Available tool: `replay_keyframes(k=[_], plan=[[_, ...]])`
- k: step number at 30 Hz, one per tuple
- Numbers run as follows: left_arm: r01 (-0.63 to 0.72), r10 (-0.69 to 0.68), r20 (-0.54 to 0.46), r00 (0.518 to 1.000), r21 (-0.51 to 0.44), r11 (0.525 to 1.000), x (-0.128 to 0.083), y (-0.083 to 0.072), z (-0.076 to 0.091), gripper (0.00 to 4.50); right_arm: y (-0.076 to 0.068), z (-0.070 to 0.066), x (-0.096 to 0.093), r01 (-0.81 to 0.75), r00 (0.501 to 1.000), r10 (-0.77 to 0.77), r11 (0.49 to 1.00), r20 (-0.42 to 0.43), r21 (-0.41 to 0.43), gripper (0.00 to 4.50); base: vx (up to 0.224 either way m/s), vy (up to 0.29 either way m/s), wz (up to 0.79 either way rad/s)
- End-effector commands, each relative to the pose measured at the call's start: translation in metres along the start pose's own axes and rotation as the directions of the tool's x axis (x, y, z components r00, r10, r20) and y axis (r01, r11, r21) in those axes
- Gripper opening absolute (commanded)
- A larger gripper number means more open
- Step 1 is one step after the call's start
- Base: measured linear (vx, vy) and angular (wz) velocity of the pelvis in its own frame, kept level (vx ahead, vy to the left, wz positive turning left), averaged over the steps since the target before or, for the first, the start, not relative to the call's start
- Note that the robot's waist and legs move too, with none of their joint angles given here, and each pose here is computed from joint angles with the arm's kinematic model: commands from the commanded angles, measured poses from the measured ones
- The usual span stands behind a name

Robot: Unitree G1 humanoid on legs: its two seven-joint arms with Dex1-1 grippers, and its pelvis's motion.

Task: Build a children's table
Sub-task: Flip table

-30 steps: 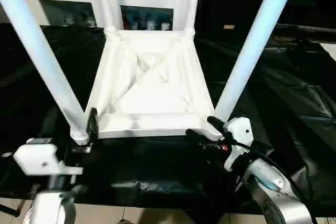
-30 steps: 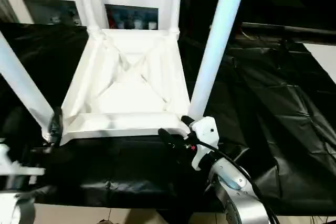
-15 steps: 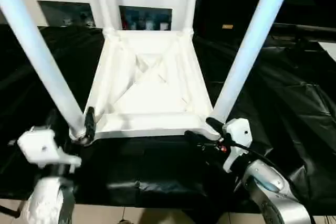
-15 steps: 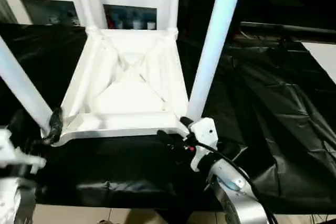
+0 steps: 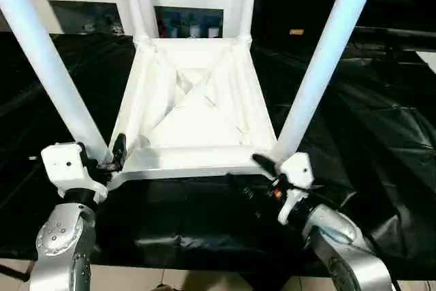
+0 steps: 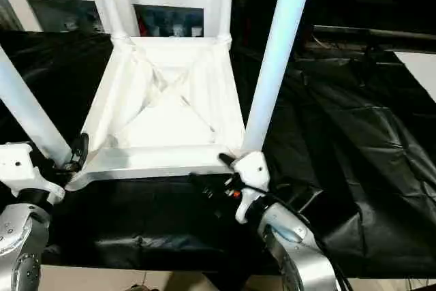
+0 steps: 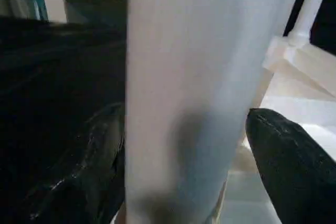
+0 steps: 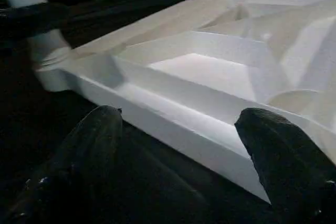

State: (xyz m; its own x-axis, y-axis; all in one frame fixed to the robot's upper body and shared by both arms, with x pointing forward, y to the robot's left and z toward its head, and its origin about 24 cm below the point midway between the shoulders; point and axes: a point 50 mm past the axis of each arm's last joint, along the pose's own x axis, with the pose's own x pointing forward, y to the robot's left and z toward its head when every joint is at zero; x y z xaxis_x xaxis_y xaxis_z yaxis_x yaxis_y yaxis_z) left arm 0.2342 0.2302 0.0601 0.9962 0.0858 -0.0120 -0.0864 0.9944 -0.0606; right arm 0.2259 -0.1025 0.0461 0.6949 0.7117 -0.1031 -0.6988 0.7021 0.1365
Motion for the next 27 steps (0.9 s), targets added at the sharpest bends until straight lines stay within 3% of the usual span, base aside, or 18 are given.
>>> replay_keyframes(k=[1,14,24,27], plan=[[-0.022,0.021,-0.014,1.000,-0.026,0.999,0.001,0.000,0.000,3.63,0.003,0.001,-0.001,-0.039,0.999,0.039,0.999,0.006,-0.001,3.94,0.000,0.000,0.00],[-0.030,0.024,-0.046,0.999,-0.126,0.992,-0.001,-0.003,-0.004,2.45,0.001,-0.004,0.003,-0.036,0.999,0.036,0.999,-0.007,-0.011,3.94,0.000,0.000,0.00],[-0.025,0.008,-0.074,0.997,-0.233,0.972,0.006,-0.008,-0.009,2.27,0.003,-0.010,0.005,-0.020,1.000,0.020,1.000,-0.022,-0.008,3.94,0.000,0.000,0.00],[-0.021,0.007,-0.044,0.999,-0.315,0.949,0.009,-0.013,-0.008,2.27,0.003,-0.011,0.005,-0.015,1.000,0.015,1.000,-0.023,0.003,3.94,0.000,0.000,0.00]])
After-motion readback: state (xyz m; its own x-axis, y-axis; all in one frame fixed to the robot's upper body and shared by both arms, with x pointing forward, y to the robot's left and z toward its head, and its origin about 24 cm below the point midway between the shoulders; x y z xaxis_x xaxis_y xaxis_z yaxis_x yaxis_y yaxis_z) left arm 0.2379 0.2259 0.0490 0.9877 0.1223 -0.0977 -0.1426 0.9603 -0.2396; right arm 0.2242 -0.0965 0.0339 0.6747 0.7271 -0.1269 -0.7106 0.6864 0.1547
